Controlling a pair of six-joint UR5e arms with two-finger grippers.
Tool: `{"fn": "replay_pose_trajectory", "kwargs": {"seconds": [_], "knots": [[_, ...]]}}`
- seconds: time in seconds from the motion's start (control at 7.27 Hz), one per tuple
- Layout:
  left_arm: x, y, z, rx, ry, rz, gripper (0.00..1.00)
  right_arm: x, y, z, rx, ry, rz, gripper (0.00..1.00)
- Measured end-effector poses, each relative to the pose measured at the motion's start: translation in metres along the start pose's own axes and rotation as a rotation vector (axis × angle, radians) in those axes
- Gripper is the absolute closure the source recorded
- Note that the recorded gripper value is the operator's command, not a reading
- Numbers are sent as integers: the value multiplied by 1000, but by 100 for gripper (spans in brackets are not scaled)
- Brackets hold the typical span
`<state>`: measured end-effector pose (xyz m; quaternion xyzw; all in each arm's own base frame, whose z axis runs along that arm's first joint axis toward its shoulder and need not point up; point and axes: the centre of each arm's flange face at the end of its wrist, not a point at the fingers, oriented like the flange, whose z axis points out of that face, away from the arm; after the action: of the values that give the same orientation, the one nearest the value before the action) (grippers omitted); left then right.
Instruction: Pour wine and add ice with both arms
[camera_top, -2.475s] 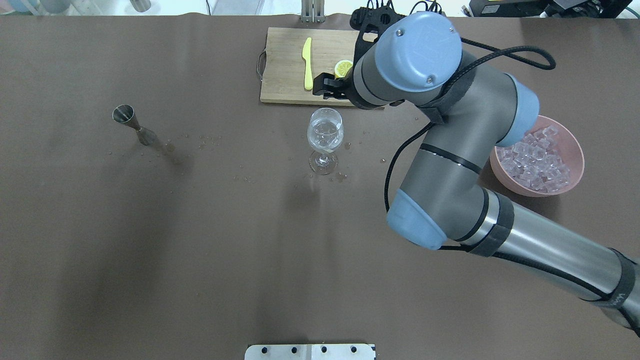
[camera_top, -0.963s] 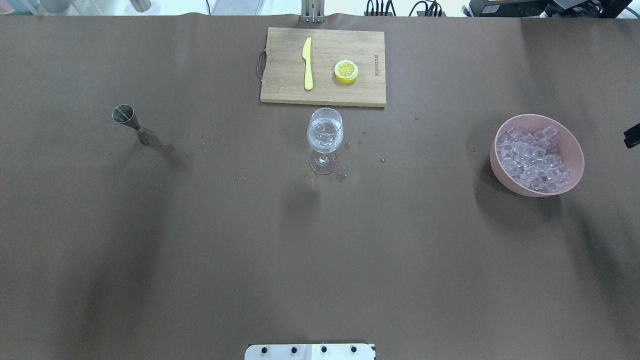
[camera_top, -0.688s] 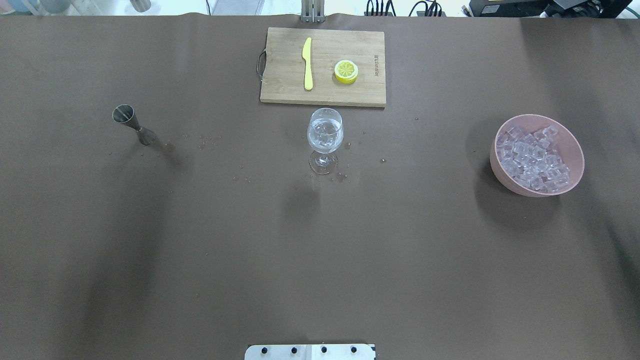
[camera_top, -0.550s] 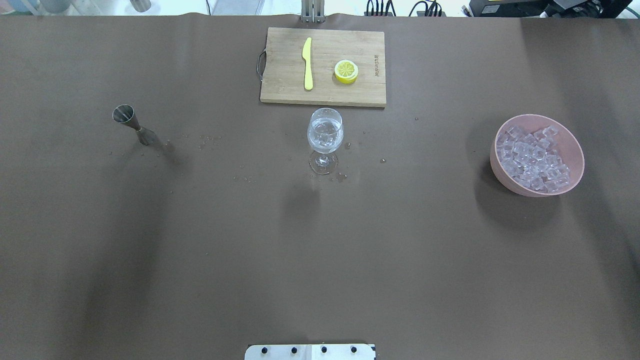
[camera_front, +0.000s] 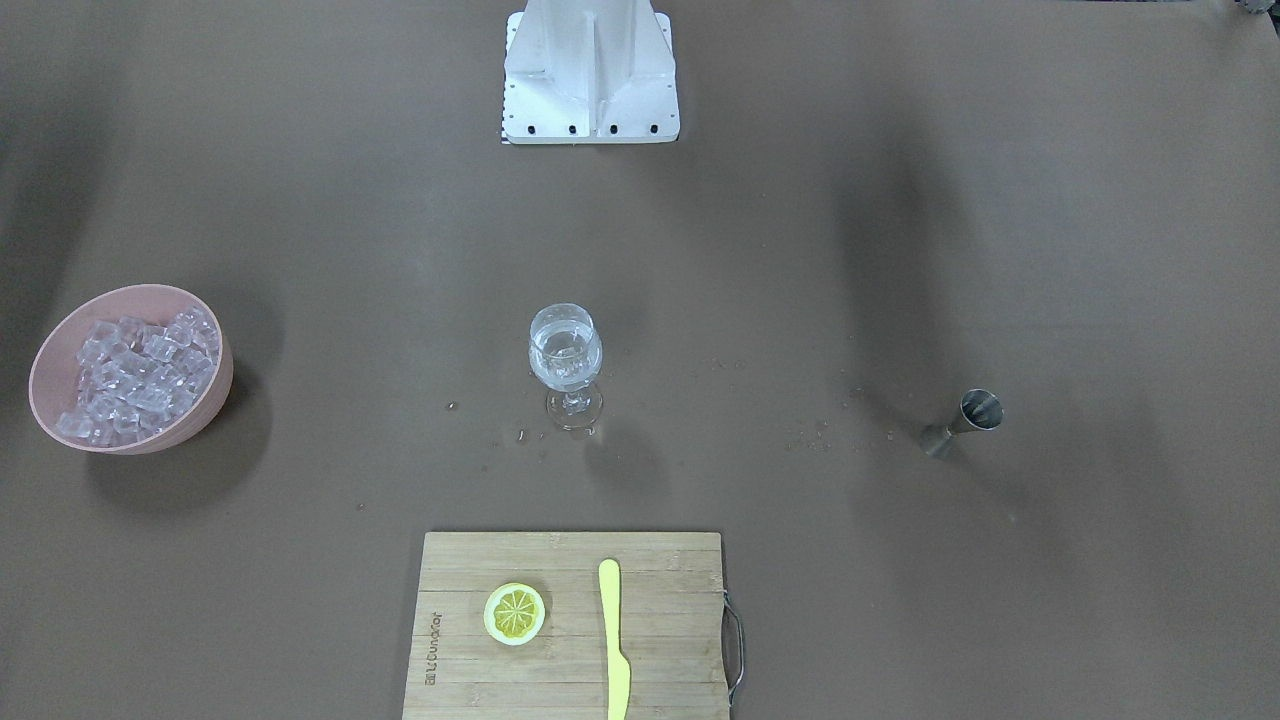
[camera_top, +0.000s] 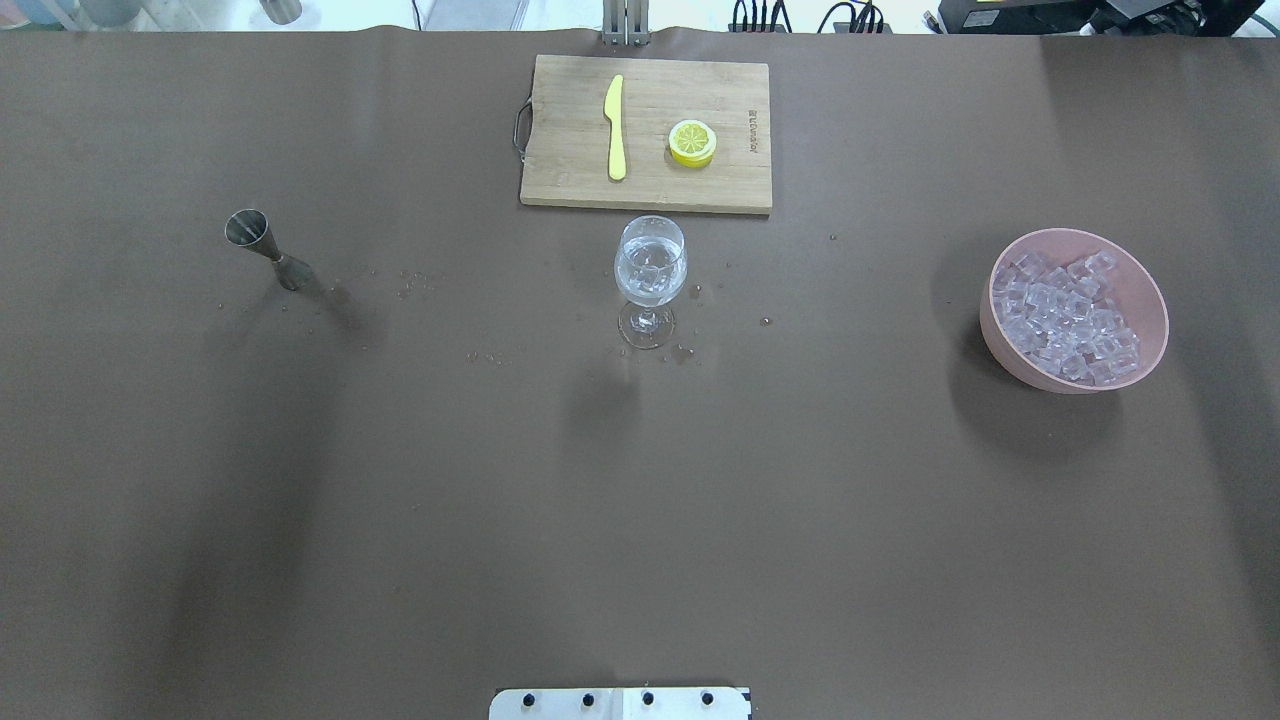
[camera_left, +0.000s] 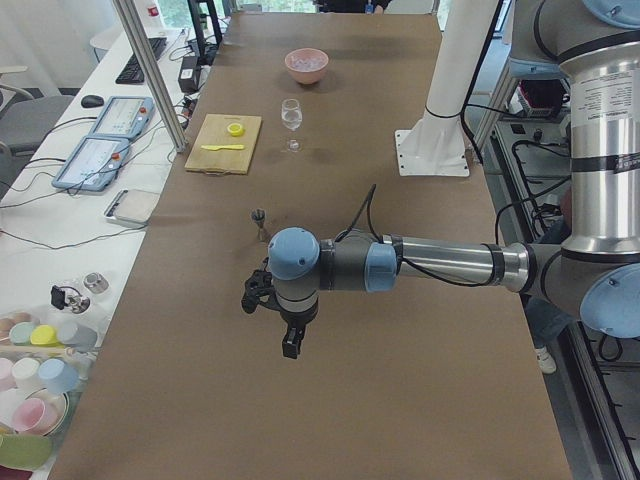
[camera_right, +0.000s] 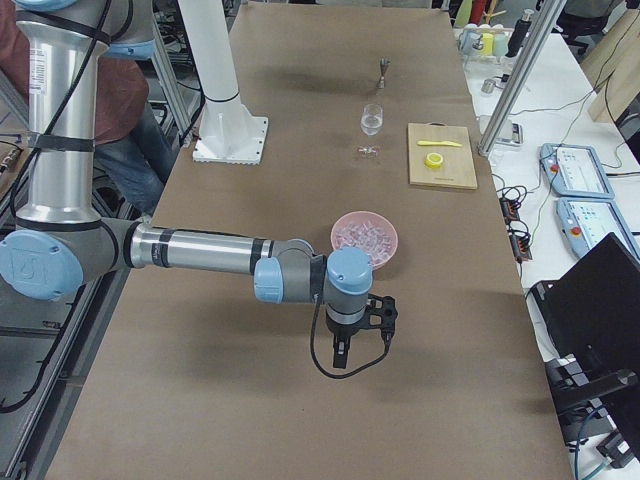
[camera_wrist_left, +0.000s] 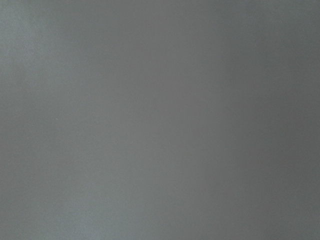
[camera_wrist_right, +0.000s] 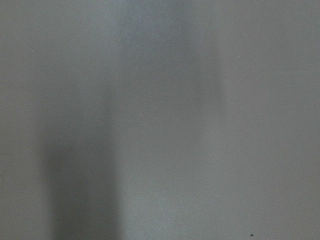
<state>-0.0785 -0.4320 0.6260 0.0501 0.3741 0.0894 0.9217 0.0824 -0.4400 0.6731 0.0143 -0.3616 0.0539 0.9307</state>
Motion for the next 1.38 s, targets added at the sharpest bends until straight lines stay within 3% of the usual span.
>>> {"fn": "replay_pose_trajectory", "kwargs": {"seconds": [0.41, 1.38], "knots": [[-4, 2, 5, -9, 2, -5, 2, 27, 19, -17, 79, -6, 27, 0], [-6, 3, 7, -13, 4, -12, 2, 22, 35, -30, 135, 15, -12, 0]]}}
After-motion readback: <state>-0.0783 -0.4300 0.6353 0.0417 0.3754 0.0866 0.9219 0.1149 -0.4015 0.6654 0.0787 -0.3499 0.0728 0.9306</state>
